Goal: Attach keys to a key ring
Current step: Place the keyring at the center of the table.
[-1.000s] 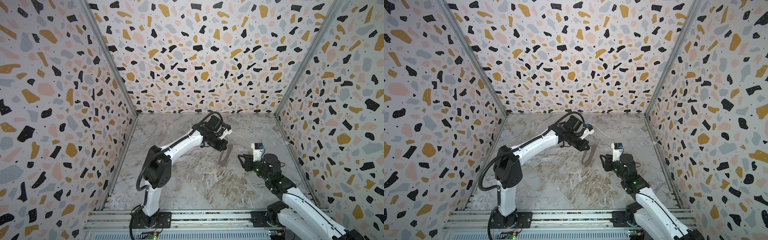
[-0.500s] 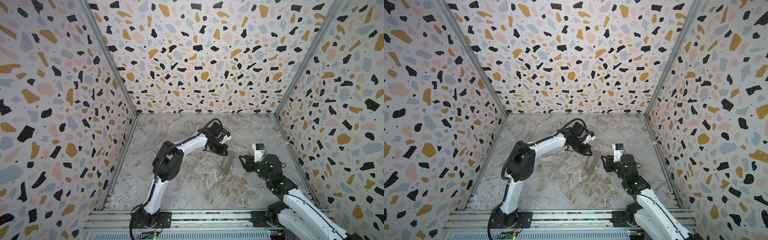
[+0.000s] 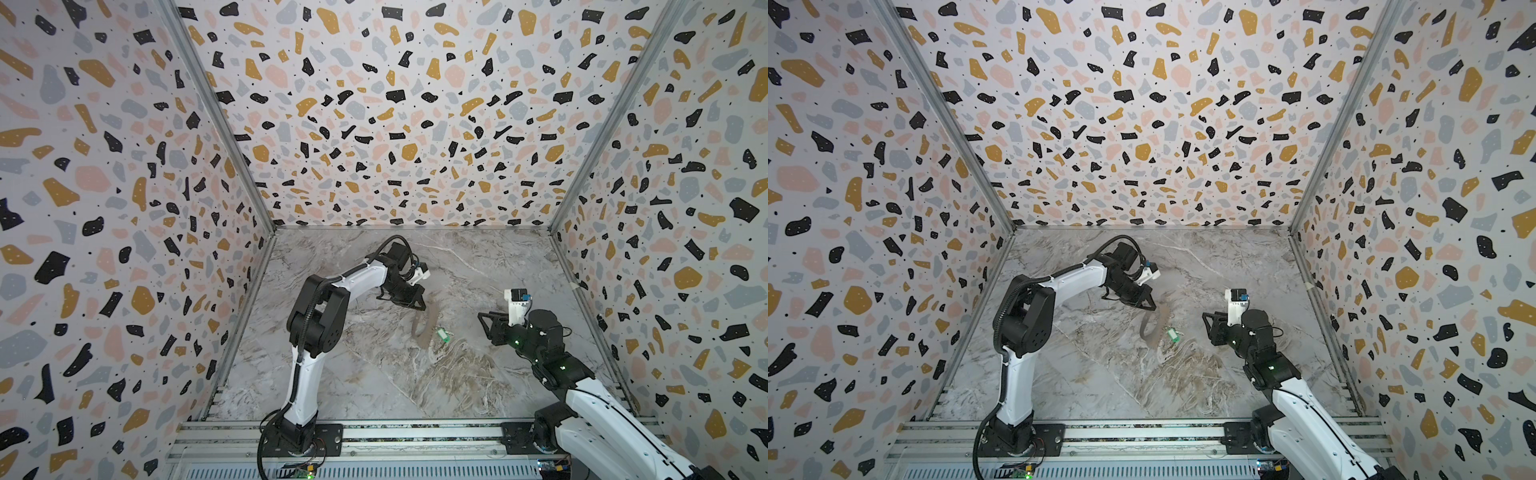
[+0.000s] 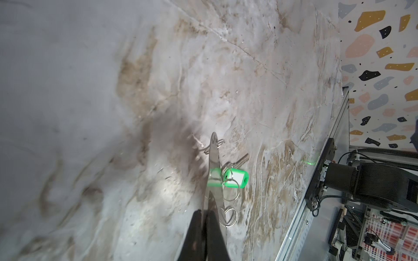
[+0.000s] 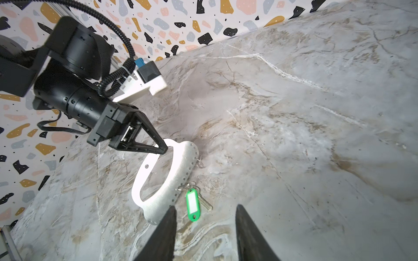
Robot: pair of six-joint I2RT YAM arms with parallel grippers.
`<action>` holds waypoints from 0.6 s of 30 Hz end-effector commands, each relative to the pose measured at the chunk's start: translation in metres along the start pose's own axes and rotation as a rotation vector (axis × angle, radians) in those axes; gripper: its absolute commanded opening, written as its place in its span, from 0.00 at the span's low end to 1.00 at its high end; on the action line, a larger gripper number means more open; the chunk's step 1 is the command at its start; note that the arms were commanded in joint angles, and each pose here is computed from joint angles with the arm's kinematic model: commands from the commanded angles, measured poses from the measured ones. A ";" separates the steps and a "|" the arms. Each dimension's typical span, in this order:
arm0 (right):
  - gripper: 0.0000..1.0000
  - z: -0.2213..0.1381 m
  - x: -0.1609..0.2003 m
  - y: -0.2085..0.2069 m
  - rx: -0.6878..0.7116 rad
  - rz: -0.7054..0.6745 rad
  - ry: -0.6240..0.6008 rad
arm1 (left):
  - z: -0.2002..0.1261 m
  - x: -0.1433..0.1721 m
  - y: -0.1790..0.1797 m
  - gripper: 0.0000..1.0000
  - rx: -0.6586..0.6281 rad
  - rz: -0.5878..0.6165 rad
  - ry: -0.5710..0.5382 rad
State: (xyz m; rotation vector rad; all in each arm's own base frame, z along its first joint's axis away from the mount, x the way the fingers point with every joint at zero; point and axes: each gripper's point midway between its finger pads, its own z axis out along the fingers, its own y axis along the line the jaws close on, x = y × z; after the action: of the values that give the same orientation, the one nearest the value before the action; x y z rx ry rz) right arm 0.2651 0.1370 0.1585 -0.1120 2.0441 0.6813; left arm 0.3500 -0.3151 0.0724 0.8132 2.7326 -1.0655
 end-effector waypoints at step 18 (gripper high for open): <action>0.44 -0.005 -0.005 0.000 -0.002 0.004 -0.024 | -0.031 0.032 0.077 0.10 -0.179 -0.086 -0.043</action>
State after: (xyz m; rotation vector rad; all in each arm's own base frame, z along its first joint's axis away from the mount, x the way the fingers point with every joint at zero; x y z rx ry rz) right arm 0.2651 0.1354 0.1620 -0.1086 2.0286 0.6833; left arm 0.3576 -0.2508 0.0526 0.6533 2.7850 -0.9538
